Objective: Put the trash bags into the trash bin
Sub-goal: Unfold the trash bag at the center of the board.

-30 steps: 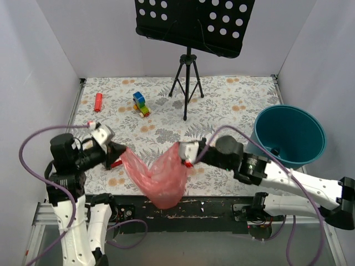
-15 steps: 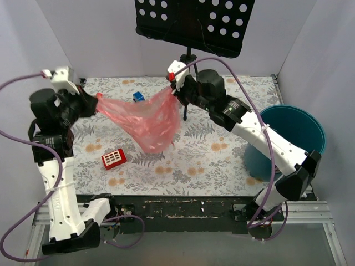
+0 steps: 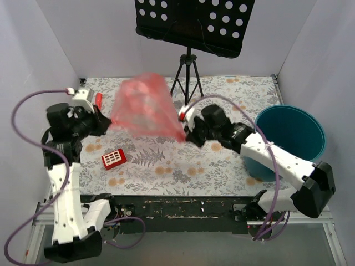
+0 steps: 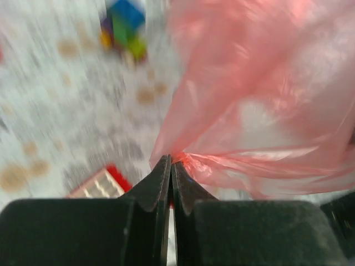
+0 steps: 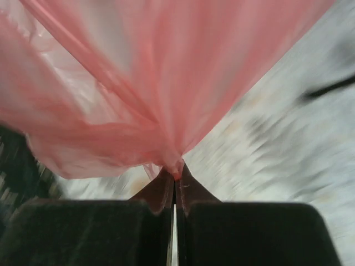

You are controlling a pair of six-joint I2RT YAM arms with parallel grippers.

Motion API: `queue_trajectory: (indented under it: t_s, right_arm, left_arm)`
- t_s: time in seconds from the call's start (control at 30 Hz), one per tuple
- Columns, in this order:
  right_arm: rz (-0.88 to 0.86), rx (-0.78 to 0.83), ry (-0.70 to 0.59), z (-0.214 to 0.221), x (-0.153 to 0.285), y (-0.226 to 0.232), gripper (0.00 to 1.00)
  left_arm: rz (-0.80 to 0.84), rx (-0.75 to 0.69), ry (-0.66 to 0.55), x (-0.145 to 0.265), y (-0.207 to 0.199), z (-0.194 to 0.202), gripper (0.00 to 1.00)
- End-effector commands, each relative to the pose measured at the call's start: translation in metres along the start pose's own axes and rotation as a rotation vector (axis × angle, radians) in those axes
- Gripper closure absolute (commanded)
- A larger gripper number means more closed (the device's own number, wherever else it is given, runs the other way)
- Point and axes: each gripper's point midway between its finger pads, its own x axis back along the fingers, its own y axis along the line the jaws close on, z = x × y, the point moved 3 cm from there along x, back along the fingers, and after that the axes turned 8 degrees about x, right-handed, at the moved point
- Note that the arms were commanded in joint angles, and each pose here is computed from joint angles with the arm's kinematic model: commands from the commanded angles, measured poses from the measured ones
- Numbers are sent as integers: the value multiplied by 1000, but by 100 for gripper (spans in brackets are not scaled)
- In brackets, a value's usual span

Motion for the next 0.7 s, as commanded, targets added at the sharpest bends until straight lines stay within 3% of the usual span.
queue_trajectory:
  t_s: [0.0, 0.07, 0.17, 0.3, 0.4, 0.5, 0.57, 0.67]
  right_arm:
    - [-375, -195, 186, 65, 25, 81, 99]
    - [-323, -144, 106, 35, 24, 65, 99]
    - [-180, -38, -45, -23, 11, 24, 99]
    - [-60, 41, -198, -109, -21, -33, 99]
    - [172, 22, -349, -179, -33, -96, 99]
    - [412, 72, -612, -265, -13, -154, 99]
    - [594, 164, -863, -328, 46, -171, 99]
    - [791, 350, -1185, -380, 136, -145, 99]
  left_arm:
    - [26, 115, 300, 1, 5, 73, 100]
    - [51, 144, 323, -6, 3, 62, 100]
    - [-35, 233, 333, -32, 21, 44, 100]
    - [-62, 205, 220, -55, 31, -9, 100]
    - [-144, 163, 83, -70, 43, -69, 100]
    - [-237, 80, -209, -56, 42, -173, 100]
    - [-217, -21, -527, -7, 7, -255, 100]
    - [-48, -195, -935, 80, -64, -316, 100]
